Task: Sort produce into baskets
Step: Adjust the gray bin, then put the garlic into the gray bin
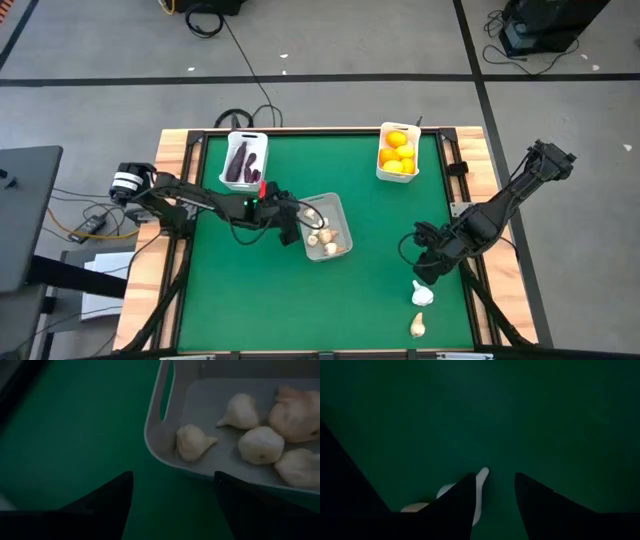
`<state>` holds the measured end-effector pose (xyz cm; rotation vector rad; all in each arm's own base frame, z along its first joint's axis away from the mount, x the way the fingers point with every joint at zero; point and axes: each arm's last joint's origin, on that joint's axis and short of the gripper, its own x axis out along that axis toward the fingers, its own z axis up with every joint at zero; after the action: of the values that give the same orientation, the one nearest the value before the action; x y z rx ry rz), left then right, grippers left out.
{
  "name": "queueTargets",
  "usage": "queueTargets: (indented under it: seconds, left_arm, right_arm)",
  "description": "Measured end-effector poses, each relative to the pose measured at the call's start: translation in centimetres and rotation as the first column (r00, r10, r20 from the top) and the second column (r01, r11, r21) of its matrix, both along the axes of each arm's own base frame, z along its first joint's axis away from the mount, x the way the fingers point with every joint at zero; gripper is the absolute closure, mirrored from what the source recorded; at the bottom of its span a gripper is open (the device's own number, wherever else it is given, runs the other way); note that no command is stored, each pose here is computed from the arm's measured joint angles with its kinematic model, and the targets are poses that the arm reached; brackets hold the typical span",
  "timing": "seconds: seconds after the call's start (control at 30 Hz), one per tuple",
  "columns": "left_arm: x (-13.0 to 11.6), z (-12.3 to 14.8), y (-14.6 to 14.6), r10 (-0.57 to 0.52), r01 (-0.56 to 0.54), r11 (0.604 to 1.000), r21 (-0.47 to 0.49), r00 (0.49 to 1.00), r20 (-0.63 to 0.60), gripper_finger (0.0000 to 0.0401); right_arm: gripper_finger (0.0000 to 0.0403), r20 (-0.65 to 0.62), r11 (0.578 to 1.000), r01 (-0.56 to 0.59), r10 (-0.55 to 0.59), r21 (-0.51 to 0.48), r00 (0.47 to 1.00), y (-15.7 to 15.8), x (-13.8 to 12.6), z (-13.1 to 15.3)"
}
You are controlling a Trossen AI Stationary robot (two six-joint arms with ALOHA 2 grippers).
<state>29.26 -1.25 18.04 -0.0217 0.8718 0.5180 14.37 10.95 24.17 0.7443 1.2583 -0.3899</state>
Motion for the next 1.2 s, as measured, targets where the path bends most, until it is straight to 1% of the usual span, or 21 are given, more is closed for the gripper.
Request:
queueTargets:
  seconds: [0.07, 0.13, 0.23, 0.33, 0.47, 0.53, 0.63, 0.7, 0.77, 0.83, 0.9, 1.07, 1.13, 1.2]
  left_arm:
    - [0.4, -0.1, 0.7, -0.053, 0.053, 0.998, 0.026, 0.998, 0.027, 0.0117]
    - [0.9, 0.1, 1.5, -0.098, 0.094, 0.995, 0.041, 0.991, 0.089, 0.0117]
    - [1.3, 0.4, 2.7, -0.112, 0.108, 0.994, 0.032, 0.980, 0.162, 0.0117]
    - [1.4, 0.7, 3.5, -0.090, 0.086, 0.996, 0.031, 0.985, 0.145, 0.0117]
    - [1.4, 1.6, 3.5, -0.070, 0.066, 0.997, 0.047, 0.995, 0.077, 0.0117]
    - [1.4, 2.2, 3.1, -0.069, 0.067, 0.997, 0.049, 0.996, 0.051, 0.0117]
    - [1.8, 3.1, 1.7, -0.098, 0.096, 0.995, 0.041, 0.993, 0.066, 0.0117]
    - [1.9, 3.4, 0.5, -0.127, 0.124, 0.991, 0.053, 0.989, 0.075, 0.0117]
    - [1.9, 3.5, -0.7, -0.146, 0.139, 0.987, 0.081, 0.985, 0.087, 0.0117]
    - [1.9, 3.6, -1.9, -0.158, 0.148, 0.984, 0.102, 0.982, 0.103, 0.0117]
    - [1.8, 3.7, -2.8, -0.157, 0.144, 0.983, 0.110, 0.981, 0.114, 0.0117]
    - [1.4, 3.7, -4.8, -0.173, 0.161, 0.982, 0.095, 0.974, 0.144, 0.0117]
    - [1.4, 3.8, -5.3, -0.180, 0.167, 0.982, 0.086, 0.970, 0.165, 0.0117]
    - [1.5, 4.0, -5.7, -0.179, 0.167, 0.983, 0.077, 0.964, 0.197, 0.0117]
  right_arm:
    - [0.0255, -0.003, 1.000, -0.002, 0.002, 0.006, 1.000, 0.2, -0.2, 0.0]
    - [0.0255, -0.007, 1.000, -0.002, 0.002, 0.014, 1.000, 0.5, -0.4, 0.0]
    - [0.0255, -0.023, 0.999, -0.007, 0.008, 0.044, 1.000, 0.8, -0.6, 0.0]
    - [0.0255, -0.040, 0.997, -0.010, 0.014, 0.077, 0.999, 1.2, -0.8, 0.0]
    - [0.0255, -0.051, 0.993, 0.003, 0.003, 0.116, 0.999, 1.9, -1.2, 0.1]
    - [0.0255, -0.048, 0.990, 0.012, -0.006, 0.137, 0.999, 2.3, -1.4, 0.1]
    - [0.0255, -0.013, 0.988, -0.003, 0.006, 0.154, 1.000, 3.3, -1.7, 0.1]
    - [0.0255, 0.025, 0.994, -0.012, 0.009, 0.113, 1.000, 3.8, -1.7, -0.1]
    - [0.0257, 0.078, 0.999, 0.031, -0.035, 0.043, 0.996, 4.1, -1.7, -0.5]
    - [0.0259, 0.109, 0.999, 0.035, -0.036, 0.012, 0.993, 4.8, -1.6, -1.0]
    - [0.0262, 0.097, 0.999, -0.018, 0.016, 0.029, 0.995, 5.9, -1.4, -1.5]
    - [0.0266, -0.026, 0.983, -0.158, 0.161, 0.089, 0.987, 7.7, -1.3, -3.1]
    - [0.0266, -0.075, 0.978, -0.186, 0.193, 0.093, 0.978, 8.0, -1.4, -3.6]
    - [0.0266, -0.078, 0.972, -0.220, 0.226, 0.085, 0.971, 8.2, -1.4, -3.9]
